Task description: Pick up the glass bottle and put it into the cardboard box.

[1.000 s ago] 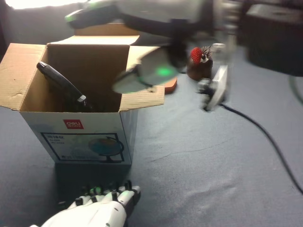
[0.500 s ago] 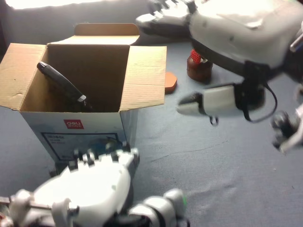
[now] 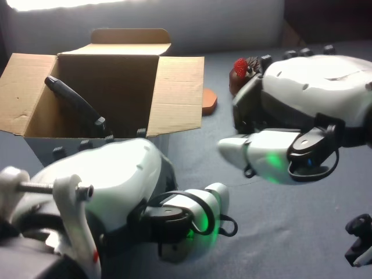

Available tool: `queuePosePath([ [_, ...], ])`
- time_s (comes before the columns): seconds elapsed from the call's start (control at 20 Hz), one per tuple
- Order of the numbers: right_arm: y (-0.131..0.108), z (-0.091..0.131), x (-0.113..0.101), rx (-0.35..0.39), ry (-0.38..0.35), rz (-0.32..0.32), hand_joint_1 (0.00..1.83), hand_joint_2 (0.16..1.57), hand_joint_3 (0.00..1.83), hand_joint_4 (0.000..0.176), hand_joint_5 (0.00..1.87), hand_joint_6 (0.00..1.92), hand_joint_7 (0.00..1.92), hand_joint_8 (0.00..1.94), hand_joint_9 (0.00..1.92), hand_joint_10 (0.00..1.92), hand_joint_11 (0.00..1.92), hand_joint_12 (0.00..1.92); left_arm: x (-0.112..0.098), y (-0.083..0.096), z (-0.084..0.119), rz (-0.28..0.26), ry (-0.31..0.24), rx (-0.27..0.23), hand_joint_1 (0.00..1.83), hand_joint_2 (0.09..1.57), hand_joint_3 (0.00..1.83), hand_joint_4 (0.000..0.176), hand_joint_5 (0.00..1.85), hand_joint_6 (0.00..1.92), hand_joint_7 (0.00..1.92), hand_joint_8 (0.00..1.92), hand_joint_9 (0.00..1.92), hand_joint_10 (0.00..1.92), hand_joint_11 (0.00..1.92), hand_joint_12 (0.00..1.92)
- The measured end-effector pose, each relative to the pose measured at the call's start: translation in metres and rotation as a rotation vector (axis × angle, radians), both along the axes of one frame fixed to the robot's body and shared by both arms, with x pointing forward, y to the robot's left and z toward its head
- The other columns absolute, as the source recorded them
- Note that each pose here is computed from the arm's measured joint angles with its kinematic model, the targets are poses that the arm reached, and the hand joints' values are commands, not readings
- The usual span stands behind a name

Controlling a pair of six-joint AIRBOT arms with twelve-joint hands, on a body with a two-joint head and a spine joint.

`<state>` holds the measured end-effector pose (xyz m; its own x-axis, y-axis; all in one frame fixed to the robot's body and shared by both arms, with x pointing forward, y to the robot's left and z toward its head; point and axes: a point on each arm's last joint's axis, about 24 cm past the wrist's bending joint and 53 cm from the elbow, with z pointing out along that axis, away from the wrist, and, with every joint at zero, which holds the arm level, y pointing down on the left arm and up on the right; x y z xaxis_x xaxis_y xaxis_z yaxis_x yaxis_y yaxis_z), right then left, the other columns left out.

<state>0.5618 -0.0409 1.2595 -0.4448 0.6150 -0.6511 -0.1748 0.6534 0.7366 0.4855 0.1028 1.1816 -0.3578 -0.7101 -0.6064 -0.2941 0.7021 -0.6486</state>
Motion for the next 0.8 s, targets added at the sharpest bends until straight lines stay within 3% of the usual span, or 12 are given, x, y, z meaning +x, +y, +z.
queuePosePath([
  [0.05,-0.001,0.000,0.001,0.000,-0.003,-0.006,0.63,1.32,0.01,0.000,0.99,1.47,1.12,1.54,1.05,1.86,1.05,1.92,0.002,-0.001,0.006,-0.006,-0.013,0.006,0.43,1.35,0.01,0.000,0.87,1.57,1.01,1.68,1.00,1.87,0.89,1.92],
  [0.15,0.001,-0.001,0.000,-0.005,-0.005,-0.002,0.70,1.35,0.01,0.000,1.06,1.67,1.20,1.76,1.21,1.92,1.28,1.92,0.008,0.001,0.012,-0.001,-0.033,0.012,0.51,1.38,0.01,0.000,0.96,1.86,1.13,1.87,1.19,1.92,1.15,1.92],
  [0.3,0.003,-0.007,-0.001,-0.006,0.014,0.003,0.76,1.41,0.00,0.000,1.16,1.91,1.29,1.93,1.33,1.92,1.42,1.92,0.017,0.004,0.020,0.008,-0.053,0.024,0.57,1.43,0.02,0.000,1.11,1.92,1.27,1.92,1.33,1.92,1.32,1.92],
  [0.35,0.003,-0.007,-0.001,-0.006,0.011,0.002,0.77,1.43,0.00,0.130,1.22,1.92,1.32,1.94,1.37,1.92,1.47,1.92,0.020,0.003,0.023,0.002,-0.062,0.030,0.56,1.46,0.00,0.000,1.15,1.92,1.30,1.92,1.35,1.92,1.34,1.92],
  [0.4,0.002,-0.006,-0.001,-0.008,0.007,-0.001,0.78,1.44,0.00,0.167,1.25,1.92,1.35,1.94,1.40,1.92,1.50,1.92,0.022,0.002,0.026,-0.005,-0.074,0.027,0.54,1.49,0.00,0.042,1.19,1.92,1.32,1.92,1.36,1.92,1.36,1.92],
  [0.45,0.002,-0.006,0.000,-0.009,0.008,-0.004,0.78,1.45,0.01,0.174,1.25,1.92,1.35,1.94,1.41,1.92,1.52,1.92,0.023,0.000,0.028,-0.012,-0.081,0.025,0.53,1.50,0.00,0.149,1.21,1.92,1.33,1.92,1.36,1.92,1.37,1.92],
  [0.5,0.001,-0.007,0.000,-0.010,0.008,-0.008,0.78,1.45,0.01,0.176,1.26,1.92,1.36,1.94,1.42,1.92,1.53,1.92,0.022,-0.001,0.026,-0.016,-0.075,0.022,0.53,1.50,0.00,0.171,1.22,1.92,1.33,1.92,1.37,1.92,1.37,1.92],
  [0.8,-0.001,-0.010,0.002,-0.031,-0.005,-0.008,0.74,1.45,0.00,0.176,1.22,1.92,1.37,1.94,1.44,1.92,1.55,1.92,0.020,0.004,0.025,-0.007,-0.069,0.016,0.53,1.51,0.01,0.176,1.21,1.92,1.33,1.92,1.37,1.92,1.37,1.92],
])
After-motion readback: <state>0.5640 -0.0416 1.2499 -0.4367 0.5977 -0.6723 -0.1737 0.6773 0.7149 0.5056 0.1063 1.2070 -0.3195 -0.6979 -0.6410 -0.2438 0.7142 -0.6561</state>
